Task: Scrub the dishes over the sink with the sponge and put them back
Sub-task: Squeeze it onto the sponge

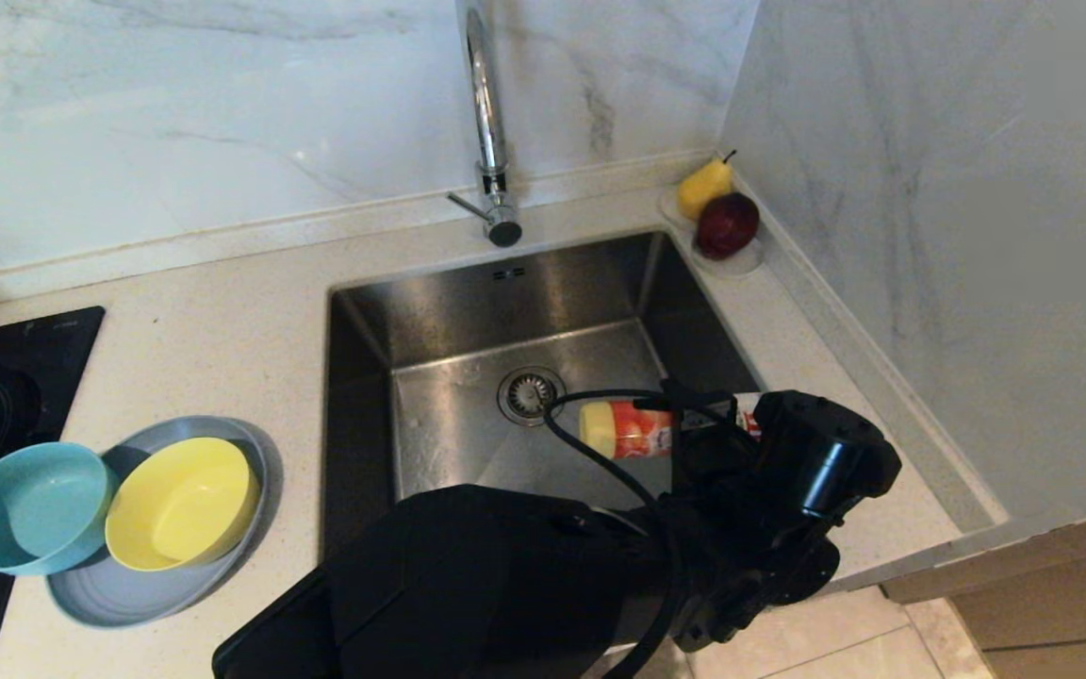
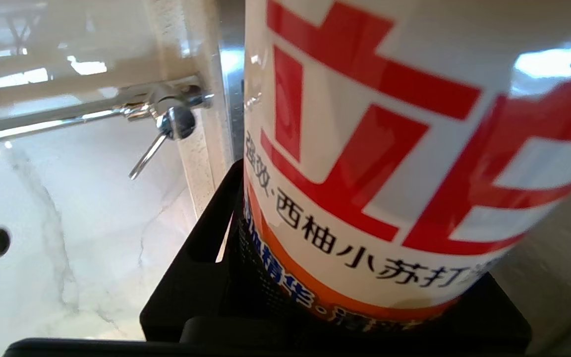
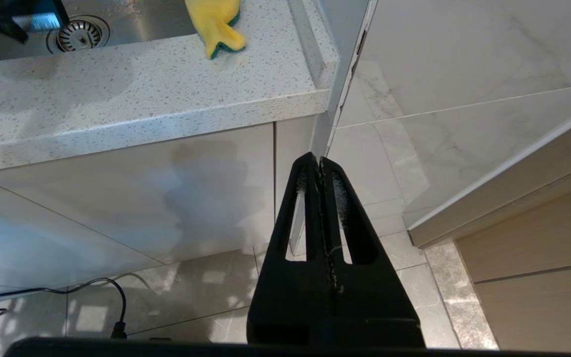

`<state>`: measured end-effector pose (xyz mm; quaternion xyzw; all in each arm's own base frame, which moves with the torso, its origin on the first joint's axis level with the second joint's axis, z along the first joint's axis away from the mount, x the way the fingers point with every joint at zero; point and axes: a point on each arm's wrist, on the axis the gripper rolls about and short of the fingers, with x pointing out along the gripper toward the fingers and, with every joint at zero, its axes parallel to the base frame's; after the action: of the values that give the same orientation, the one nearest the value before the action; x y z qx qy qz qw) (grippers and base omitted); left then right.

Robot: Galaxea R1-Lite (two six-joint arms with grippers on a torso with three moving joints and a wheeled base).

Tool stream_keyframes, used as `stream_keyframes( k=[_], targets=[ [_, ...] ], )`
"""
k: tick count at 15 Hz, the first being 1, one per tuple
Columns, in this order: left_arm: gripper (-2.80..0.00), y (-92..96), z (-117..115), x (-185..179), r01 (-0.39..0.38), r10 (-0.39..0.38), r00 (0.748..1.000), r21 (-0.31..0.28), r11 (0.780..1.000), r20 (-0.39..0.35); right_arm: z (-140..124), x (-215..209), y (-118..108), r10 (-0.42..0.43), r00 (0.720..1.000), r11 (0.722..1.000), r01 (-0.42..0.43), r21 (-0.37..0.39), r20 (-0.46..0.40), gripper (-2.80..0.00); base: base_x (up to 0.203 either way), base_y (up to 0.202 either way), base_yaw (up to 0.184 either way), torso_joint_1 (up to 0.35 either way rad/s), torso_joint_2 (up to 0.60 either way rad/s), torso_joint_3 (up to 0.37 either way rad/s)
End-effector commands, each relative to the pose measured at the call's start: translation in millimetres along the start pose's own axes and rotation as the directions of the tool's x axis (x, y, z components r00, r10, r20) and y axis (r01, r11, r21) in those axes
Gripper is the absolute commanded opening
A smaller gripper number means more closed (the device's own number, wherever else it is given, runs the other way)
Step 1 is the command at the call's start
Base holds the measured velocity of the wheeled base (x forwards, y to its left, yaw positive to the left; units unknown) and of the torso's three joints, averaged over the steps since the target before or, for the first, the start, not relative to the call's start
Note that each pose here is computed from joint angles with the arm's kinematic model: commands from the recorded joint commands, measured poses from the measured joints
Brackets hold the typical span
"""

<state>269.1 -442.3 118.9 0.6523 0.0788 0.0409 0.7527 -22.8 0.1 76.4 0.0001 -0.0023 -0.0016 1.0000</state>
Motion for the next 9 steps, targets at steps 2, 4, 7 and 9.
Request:
stream_keyframes(
  k=[2, 4, 7, 9],
  targets=[
    [-2.80, 25.4, -2, -4, -0.024, 0.025, 1.000, -0.063, 0.998, 0.001, 0, 0, 0, 0.000, 1.000, 1.000, 0.000, 0.000, 0.000, -2.80, 0.000, 0.000, 0.000, 0.000, 0.00, 0.000],
    [-2.80, 39.9, -3, -9, -0.033, 0.034, 0.999, -0.092, 0.995, 0.010, 0, 0, 0, -0.001, 1.000, 1.000, 0.001, 0.000, 0.000, -2.80, 0.000, 0.000, 0.000, 0.000, 0.00, 0.000],
    [-2.80, 67.8, -6, -18, -0.042, 0.046, 0.998, -0.133, 0.990, 0.031, 0, 0, 0, 0.000, 1.000, 1.000, 0.000, 0.000, 0.000, -2.80, 0.000, 0.000, 0.000, 0.000, 0.00, 0.000],
    [-2.80, 92.0, -12, -23, -0.052, 0.060, 0.998, -0.172, 0.984, 0.037, 0, 0, 0, 0.000, 1.000, 1.000, 0.000, 0.000, 0.000, -2.80, 0.000, 0.000, 0.000, 0.000, 0.00, 0.000]
  ],
)
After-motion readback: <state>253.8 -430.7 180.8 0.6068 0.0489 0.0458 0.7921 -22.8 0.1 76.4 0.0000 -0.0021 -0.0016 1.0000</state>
